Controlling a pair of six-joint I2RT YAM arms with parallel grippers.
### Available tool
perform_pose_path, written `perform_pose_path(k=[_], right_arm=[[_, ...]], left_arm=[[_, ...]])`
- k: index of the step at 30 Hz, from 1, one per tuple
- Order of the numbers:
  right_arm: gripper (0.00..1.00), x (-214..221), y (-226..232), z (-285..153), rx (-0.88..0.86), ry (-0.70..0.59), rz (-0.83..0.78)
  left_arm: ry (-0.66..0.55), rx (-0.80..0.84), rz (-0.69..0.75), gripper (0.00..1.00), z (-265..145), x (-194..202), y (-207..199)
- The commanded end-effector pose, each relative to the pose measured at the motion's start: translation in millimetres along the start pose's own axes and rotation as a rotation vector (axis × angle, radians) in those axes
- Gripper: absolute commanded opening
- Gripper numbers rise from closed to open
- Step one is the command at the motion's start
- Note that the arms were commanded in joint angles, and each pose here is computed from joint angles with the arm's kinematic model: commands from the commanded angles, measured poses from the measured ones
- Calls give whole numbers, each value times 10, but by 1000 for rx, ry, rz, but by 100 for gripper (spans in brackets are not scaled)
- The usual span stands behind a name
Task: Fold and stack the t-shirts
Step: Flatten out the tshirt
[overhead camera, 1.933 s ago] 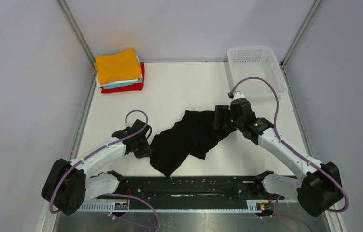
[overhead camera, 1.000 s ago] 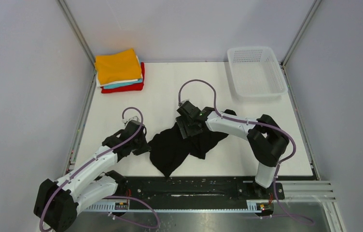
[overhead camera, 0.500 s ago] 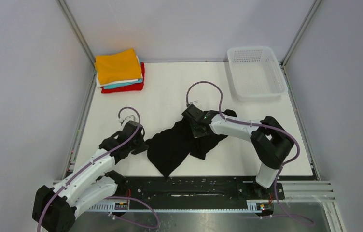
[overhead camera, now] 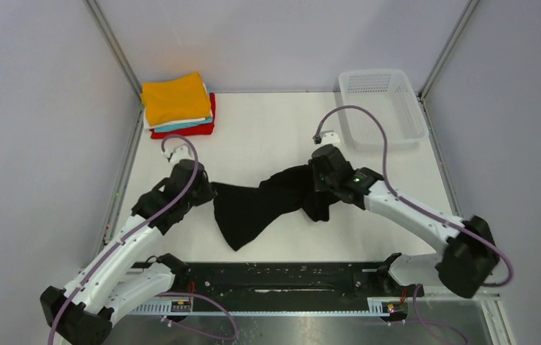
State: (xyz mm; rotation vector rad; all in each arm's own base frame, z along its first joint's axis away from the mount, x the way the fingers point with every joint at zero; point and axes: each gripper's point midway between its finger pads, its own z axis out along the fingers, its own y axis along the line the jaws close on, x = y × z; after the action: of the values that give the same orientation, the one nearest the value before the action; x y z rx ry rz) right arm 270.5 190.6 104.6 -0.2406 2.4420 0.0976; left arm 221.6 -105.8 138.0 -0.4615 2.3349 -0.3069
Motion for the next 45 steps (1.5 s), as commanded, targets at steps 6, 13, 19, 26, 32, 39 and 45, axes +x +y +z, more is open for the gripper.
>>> perform_pose_path(k=[6,13,19,26,32,39,45], right_arm=[[0,-1089,-582,-1569,43,-505,-29],[0,-1394,-647,-2813,-145,-751,-116],[0,-1495,-637,-3783,-330,-929,-142],[0,-1448,-603,-4395,-468,-998,-191],[0,-1597,-624,-4364,-414,-1000,-197],[0,-2030,-883,-3346,27,-852,-147],[1,-2113,-741,-1685,106,-553,-184]], left_arm=[[-543,235,-112,0,-1442,-1560,-452],[-834,481,-177,0,-2829,-2130,-466],[-1022,729,-125,0,-4011,-2362,-525],[-1129,837,-66,0,-4748,-2597,-639],[-1167,740,-79,0,-4681,-2874,-716],[-1113,112,-53,0,-3234,-3380,-706],[-909,-373,195,0,-1186,-3590,-674]])
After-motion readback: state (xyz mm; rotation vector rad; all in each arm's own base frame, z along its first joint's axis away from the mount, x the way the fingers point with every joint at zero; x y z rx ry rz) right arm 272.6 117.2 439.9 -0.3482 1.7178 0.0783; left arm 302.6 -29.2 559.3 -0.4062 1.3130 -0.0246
